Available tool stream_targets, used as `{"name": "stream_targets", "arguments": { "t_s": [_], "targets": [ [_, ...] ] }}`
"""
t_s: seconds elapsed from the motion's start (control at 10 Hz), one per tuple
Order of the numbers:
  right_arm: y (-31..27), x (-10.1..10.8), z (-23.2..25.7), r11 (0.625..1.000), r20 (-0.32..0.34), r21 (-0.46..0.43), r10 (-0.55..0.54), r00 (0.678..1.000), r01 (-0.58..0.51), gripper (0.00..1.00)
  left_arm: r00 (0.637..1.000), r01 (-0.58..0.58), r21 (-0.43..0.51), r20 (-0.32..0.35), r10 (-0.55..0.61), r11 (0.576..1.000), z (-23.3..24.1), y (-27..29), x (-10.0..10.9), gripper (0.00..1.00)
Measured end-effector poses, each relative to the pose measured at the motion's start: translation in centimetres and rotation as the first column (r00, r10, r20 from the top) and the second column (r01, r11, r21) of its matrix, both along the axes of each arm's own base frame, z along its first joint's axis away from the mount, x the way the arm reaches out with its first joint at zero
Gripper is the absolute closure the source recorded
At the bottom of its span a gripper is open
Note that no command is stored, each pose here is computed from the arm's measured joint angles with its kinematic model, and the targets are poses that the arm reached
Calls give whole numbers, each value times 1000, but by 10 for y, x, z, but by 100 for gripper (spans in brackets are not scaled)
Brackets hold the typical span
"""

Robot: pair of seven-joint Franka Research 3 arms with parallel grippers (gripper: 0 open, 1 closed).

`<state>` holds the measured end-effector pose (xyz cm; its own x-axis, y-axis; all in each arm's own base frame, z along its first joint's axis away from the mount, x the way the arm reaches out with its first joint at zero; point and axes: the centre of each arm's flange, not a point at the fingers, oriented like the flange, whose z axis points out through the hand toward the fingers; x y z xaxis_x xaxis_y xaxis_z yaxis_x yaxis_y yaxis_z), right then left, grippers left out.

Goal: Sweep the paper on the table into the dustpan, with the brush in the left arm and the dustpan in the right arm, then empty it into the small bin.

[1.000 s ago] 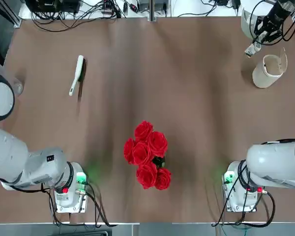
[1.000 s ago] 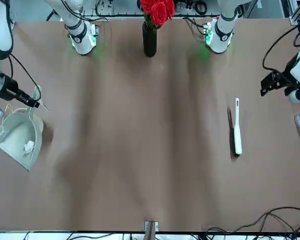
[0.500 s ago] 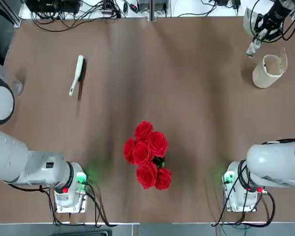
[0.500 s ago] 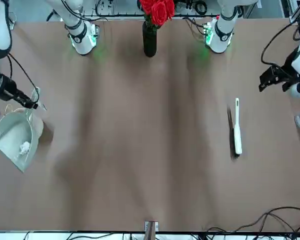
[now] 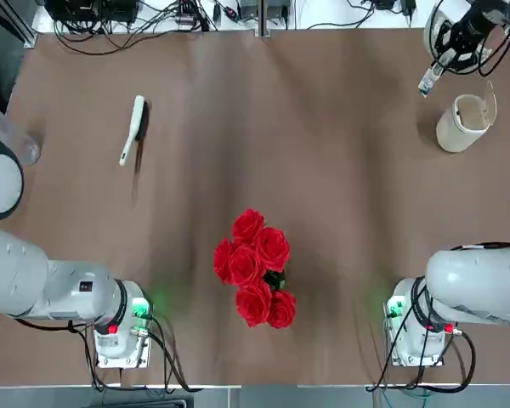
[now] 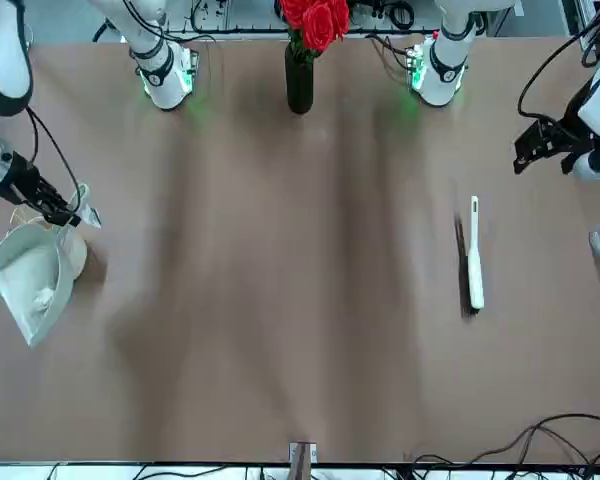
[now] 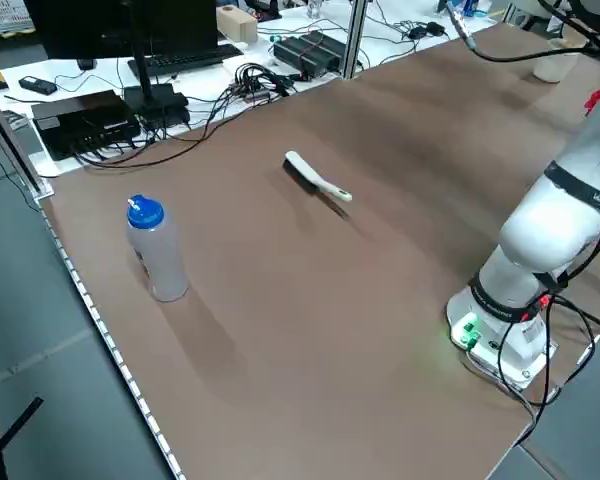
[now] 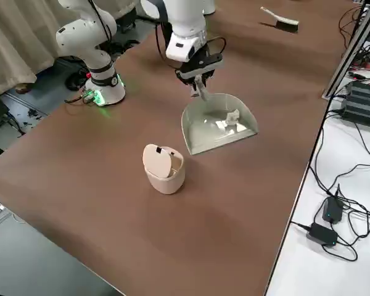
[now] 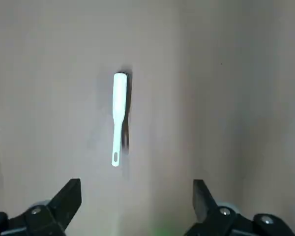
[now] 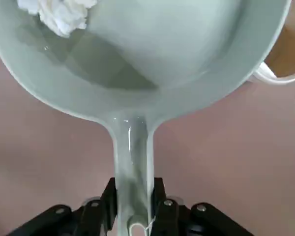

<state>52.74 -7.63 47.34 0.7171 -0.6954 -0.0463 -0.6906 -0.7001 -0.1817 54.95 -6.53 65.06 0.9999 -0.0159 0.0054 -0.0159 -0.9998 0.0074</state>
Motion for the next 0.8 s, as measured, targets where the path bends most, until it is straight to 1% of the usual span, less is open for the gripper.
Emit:
{"name": "stream_targets", "arguments": {
  "t_s": [0.2, 0.4, 0.5, 0.6, 0.8],
  "targets": [
    [8, -16, 0, 998, 72, 44, -49, 996, 46, 67, 1000, -2, -2, 9, 2, 1000, -3, 0, 4, 0],
    [11, -31, 3, 994, 110, 74, -85, 990, 77, 67, 999, -31, -3, 12, 32, 999, -2, -3, 4, 0],
    [12, -36, 1, 990, 140, 100, -117, 983, 104, 67, 999, -43, -3, 12, 43, 999, -2, -7, 3, 0],
    [13, -42, -4, 986, 156, 114, -139, 978, 122, 67, 999, -40, -3, 13, 40, 999, -2, -9, 3, 0],
    [17, -54, -13, 974, 154, 163, -183, 971, 158, 67, 999, -37, -4, 14, 37, 999, -2, -10, 3, 0]
  ]
}}
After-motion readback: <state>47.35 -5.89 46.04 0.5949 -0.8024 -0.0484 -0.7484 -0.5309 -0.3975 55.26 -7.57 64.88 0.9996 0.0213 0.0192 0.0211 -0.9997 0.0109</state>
